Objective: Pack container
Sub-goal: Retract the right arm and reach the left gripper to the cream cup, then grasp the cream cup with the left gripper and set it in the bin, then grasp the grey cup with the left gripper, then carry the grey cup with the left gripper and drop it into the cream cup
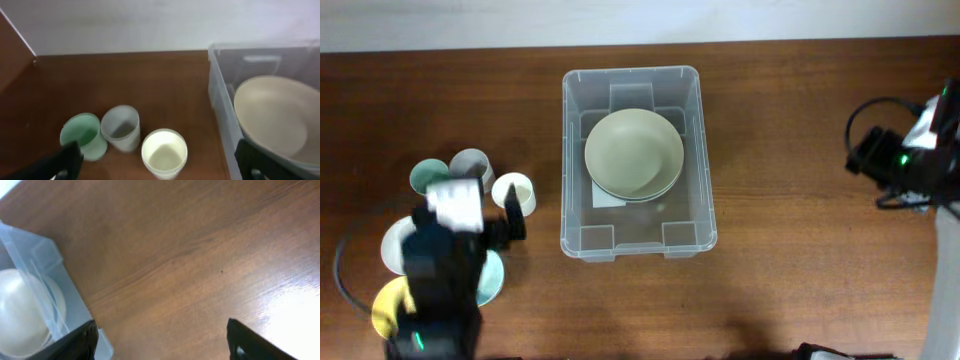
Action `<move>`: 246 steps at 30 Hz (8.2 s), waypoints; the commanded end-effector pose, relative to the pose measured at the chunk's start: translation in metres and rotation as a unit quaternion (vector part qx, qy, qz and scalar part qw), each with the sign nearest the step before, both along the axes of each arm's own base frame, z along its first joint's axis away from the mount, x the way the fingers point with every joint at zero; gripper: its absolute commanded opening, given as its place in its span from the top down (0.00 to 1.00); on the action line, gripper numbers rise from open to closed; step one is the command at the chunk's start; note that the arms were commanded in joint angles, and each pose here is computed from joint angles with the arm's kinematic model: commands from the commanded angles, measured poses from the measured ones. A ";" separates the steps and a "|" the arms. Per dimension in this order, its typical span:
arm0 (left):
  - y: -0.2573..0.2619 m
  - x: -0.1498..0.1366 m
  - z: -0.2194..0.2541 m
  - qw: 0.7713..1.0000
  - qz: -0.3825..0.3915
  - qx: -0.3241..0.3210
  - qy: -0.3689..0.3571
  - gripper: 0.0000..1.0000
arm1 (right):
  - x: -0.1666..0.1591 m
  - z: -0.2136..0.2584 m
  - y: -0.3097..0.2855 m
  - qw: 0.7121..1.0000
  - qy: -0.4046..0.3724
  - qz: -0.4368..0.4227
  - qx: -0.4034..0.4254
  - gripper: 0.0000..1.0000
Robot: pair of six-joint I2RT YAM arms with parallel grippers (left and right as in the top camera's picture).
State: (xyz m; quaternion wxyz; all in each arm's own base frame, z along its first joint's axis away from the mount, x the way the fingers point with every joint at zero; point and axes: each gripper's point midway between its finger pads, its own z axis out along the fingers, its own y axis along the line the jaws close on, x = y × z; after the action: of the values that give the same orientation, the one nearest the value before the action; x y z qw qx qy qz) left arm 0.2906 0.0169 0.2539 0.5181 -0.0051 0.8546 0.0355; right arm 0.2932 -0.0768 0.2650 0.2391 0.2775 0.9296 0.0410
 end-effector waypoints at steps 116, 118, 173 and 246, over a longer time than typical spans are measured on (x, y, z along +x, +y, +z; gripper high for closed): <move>-0.242 0.082 -0.032 0.924 -0.043 -0.022 0.379 0.40 | -0.014 -0.075 0.006 0.997 0.061 0.038 0.007 0.22; -0.205 0.094 -0.011 0.934 -0.002 -0.026 0.355 0.39 | -0.014 -0.075 0.006 0.997 0.061 0.038 0.007 0.22; 0.042 0.155 -0.162 0.915 0.165 -0.052 0.364 0.11 | -0.015 -0.075 0.006 0.997 0.063 0.038 0.008 0.22; -0.346 -0.027 -0.078 0.840 -0.257 -0.029 0.477 1.00 | -0.017 -0.076 0.006 0.997 0.067 0.038 0.007 0.22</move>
State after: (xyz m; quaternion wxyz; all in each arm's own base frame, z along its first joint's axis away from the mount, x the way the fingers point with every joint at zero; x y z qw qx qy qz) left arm 0.2644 -0.3302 0.1869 0.0536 0.2267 0.9631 -0.1350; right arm 0.2778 -0.0703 0.1891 0.1723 0.2496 0.9520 0.0403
